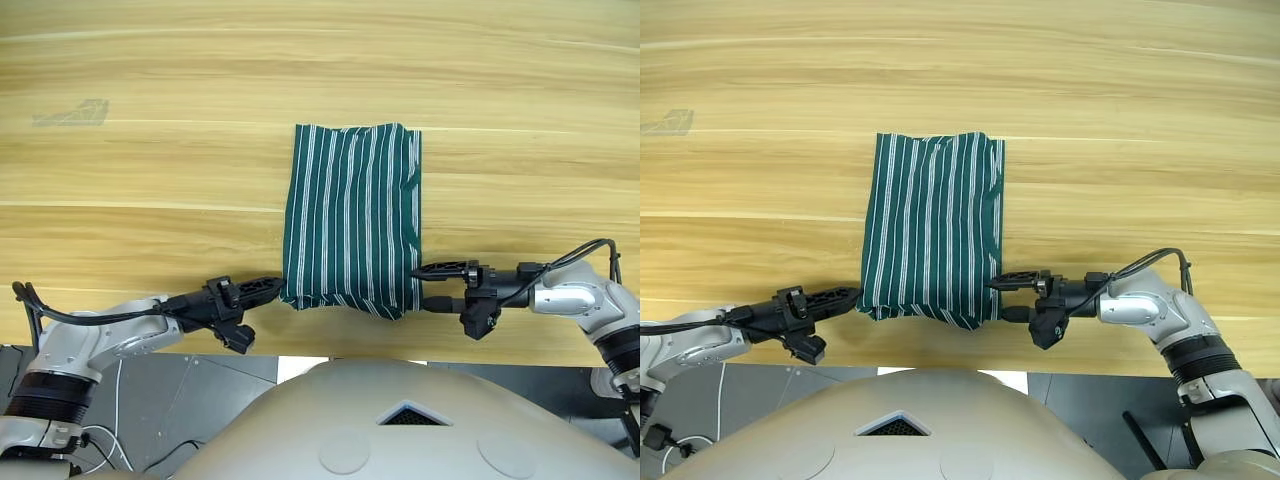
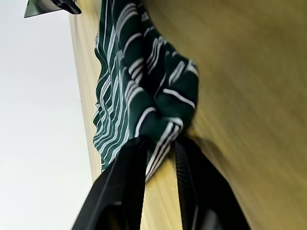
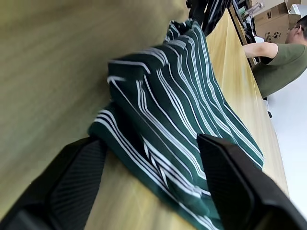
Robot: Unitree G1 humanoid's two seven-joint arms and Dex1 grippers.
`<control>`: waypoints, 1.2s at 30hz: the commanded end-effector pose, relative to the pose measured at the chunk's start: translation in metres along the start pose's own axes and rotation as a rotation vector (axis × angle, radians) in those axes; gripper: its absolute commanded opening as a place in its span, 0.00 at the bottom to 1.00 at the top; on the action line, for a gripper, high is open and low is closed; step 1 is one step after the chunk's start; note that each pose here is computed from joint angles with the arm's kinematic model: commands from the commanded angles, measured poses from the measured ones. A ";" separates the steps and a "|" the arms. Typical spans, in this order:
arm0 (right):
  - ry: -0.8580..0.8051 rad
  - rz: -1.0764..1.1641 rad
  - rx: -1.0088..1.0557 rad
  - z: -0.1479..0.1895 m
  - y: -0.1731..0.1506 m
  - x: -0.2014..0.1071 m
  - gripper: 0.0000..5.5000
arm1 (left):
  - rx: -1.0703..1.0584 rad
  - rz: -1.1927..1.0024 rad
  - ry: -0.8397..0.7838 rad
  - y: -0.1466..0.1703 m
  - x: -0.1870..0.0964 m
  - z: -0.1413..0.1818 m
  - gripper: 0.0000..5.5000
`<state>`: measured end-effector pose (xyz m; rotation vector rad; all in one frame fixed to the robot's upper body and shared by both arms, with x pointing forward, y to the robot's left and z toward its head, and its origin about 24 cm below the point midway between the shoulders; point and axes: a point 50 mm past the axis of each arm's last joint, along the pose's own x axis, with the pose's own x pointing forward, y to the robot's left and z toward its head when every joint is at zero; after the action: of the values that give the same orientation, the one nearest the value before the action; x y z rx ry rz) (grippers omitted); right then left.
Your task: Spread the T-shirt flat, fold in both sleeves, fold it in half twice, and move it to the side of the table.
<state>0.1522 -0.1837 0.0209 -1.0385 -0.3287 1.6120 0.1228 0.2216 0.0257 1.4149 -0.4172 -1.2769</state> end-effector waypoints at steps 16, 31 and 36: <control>0.009 0.048 0.109 0.002 0.013 0.009 0.37 | 0.015 0.011 -0.043 0.000 0.009 0.003 0.18; 0.018 0.022 0.136 -0.001 0.010 0.013 0.00 | -0.109 0.015 -0.022 -0.005 0.010 0.002 0.00; 0.018 -0.116 0.371 -0.009 -0.024 0.001 0.00 | -0.562 -0.082 0.067 -0.002 -0.002 0.005 0.00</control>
<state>0.1587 -0.1762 0.0152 -0.8282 -0.1138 1.5292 0.1250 0.2156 0.0234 1.1260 -0.1586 -1.2321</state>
